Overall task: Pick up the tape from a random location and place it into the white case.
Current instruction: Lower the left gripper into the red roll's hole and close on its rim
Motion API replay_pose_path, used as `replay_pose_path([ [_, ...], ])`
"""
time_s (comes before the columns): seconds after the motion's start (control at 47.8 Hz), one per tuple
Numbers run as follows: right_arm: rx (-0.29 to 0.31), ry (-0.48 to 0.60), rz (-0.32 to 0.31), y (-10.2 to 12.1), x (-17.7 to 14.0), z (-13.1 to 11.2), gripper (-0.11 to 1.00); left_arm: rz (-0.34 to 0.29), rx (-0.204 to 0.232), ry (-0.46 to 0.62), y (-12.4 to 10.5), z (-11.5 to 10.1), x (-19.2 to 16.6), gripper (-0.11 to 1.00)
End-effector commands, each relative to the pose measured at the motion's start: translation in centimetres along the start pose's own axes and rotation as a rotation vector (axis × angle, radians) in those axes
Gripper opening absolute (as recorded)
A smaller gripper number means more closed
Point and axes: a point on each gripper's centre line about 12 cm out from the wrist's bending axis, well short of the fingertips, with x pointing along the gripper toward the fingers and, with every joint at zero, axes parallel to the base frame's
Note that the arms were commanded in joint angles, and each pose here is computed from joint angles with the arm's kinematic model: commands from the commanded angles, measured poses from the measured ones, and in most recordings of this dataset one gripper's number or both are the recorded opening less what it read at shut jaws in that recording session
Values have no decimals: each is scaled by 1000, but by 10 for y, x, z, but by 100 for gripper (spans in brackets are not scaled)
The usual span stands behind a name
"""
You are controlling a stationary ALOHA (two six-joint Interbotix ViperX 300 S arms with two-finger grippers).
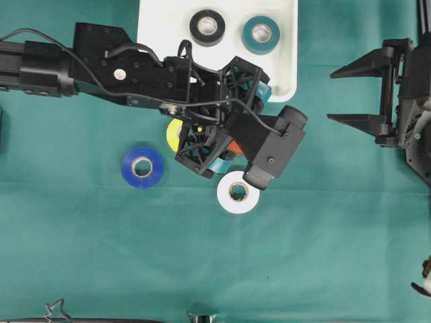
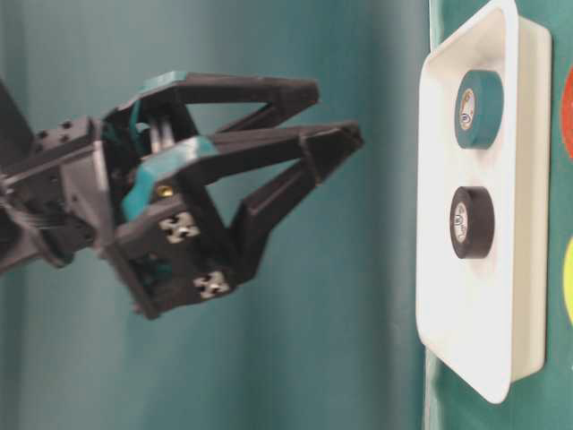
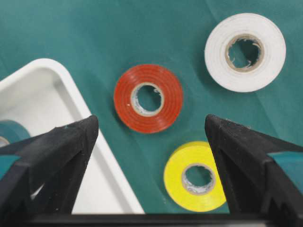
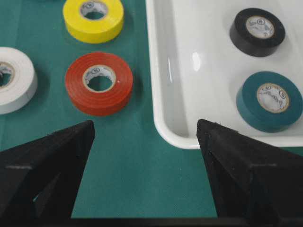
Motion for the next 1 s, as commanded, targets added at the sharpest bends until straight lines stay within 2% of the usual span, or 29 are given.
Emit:
replay_pose_path([
  [0.0,-3,-23,4,1,0,9,82,7,7,-16,-1,2,-4,98],
  [0.293,-2,-23,3,1,0,9,82,20,12,-40,-6,-5,26,98],
  [0.983,0,-14,4,1,1,8,82,-27,2,62,-15,-43,109,98],
])
